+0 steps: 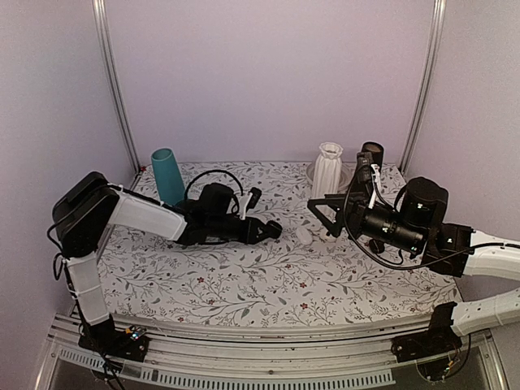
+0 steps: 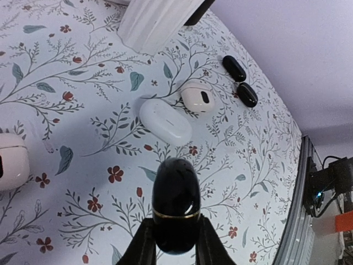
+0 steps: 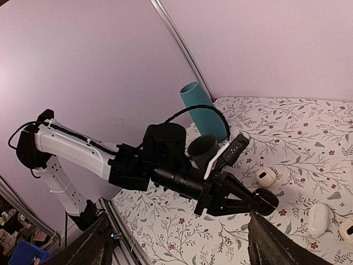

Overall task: Insert the wireless bluetooth earbuds into the charging case
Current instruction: Place the charging case at the center of the board, then reset both arms

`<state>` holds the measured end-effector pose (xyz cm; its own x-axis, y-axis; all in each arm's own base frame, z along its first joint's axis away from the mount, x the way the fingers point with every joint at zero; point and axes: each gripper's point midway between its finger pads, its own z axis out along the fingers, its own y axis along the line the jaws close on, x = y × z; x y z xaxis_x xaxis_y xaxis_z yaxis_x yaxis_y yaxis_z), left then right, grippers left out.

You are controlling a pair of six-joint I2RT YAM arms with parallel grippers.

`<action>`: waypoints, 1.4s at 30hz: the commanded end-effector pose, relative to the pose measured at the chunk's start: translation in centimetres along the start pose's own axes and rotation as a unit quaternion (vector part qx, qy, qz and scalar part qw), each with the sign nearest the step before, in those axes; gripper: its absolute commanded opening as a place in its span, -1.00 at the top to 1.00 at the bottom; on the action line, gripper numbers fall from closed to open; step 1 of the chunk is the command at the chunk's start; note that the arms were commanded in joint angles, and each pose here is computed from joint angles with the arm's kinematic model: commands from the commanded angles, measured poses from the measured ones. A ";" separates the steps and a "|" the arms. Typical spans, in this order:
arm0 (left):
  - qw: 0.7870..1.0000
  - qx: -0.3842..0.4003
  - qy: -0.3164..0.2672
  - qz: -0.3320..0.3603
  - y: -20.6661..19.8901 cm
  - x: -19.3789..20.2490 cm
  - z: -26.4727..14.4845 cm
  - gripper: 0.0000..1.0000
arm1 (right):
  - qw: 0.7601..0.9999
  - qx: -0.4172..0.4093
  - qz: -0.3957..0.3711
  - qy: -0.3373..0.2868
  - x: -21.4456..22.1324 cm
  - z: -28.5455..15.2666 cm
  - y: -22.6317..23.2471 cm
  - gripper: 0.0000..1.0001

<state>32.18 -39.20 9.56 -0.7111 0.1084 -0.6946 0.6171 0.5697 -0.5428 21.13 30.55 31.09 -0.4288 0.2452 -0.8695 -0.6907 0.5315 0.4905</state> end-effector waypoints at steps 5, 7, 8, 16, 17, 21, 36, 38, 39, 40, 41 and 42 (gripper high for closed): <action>0.997 -0.022 0.056 -0.040 3.8 1.7 3.3 0.60 | 1.000 0.017 0.004 -0.002 0.0 -0.7 -0.7 -0.71; 0.997 -0.029 0.062 -0.044 4.3 2.1 3.5 0.49 | 1.000 0.018 0.005 0.000 0.1 -0.7 -0.8 -0.72; 0.996 -0.034 0.064 -0.047 4.6 2.2 3.5 0.41 | 1.000 0.018 0.005 0.000 0.1 -0.7 -0.8 -0.73; 0.996 -0.051 0.056 -0.036 4.8 1.8 2.4 -0.22 | 1.000 0.020 0.000 -0.002 -0.3 -0.5 -0.7 -0.76; 0.997 -0.052 0.055 -0.032 4.7 1.7 2.2 -0.25 | 1.000 0.022 -0.003 -0.002 -0.4 -0.5 -0.7 -0.77; 0.998 -0.053 0.035 -0.015 3.6 0.2 0.7 -0.35 | 0.999 0.042 -0.008 -0.007 -0.8 -0.5 -1.2 -0.88; 0.988 -0.065 -0.130 0.060 -1.5 -5.5 -11.5 -0.92 | 0.957 0.281 -0.022 -0.067 -1.3 -3.9 -12.8 -0.98; 0.983 -0.079 -0.155 0.061 -1.4 -5.7 -13.7 -0.92 | 0.946 0.317 -0.029 -0.069 -1.4 -5.0 -15.4 -0.98; 0.980 -0.096 -0.166 0.055 -0.8 -5.5 -14.8 -0.92 | 0.937 0.341 -0.032 -0.073 -1.6 -5.8 -16.8 -0.98; 0.976 -0.115 -0.178 0.048 -0.3 -5.6 -15.9 -0.92 | 0.927 0.366 -0.035 -0.079 -1.3 -6.7 -18.4 -0.98; 0.971 -0.138 -0.189 0.039 0.4 -5.6 -17.0 -0.92 | 0.915 0.391 -0.043 -0.087 -1.5 -7.8 -19.9 -0.98; 0.967 -0.166 -0.192 0.030 1.4 -5.2 -18.1 -0.92 | 0.904 0.413 -0.048 -0.101 -1.7 -8.9 -21.2 -0.98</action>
<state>29.44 -29.05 20.53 -0.5078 -0.0525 -0.8599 0.6098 0.6831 -0.4018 30.03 17.17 23.66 -0.3133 0.2770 -0.9084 -0.1768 0.9228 0.3424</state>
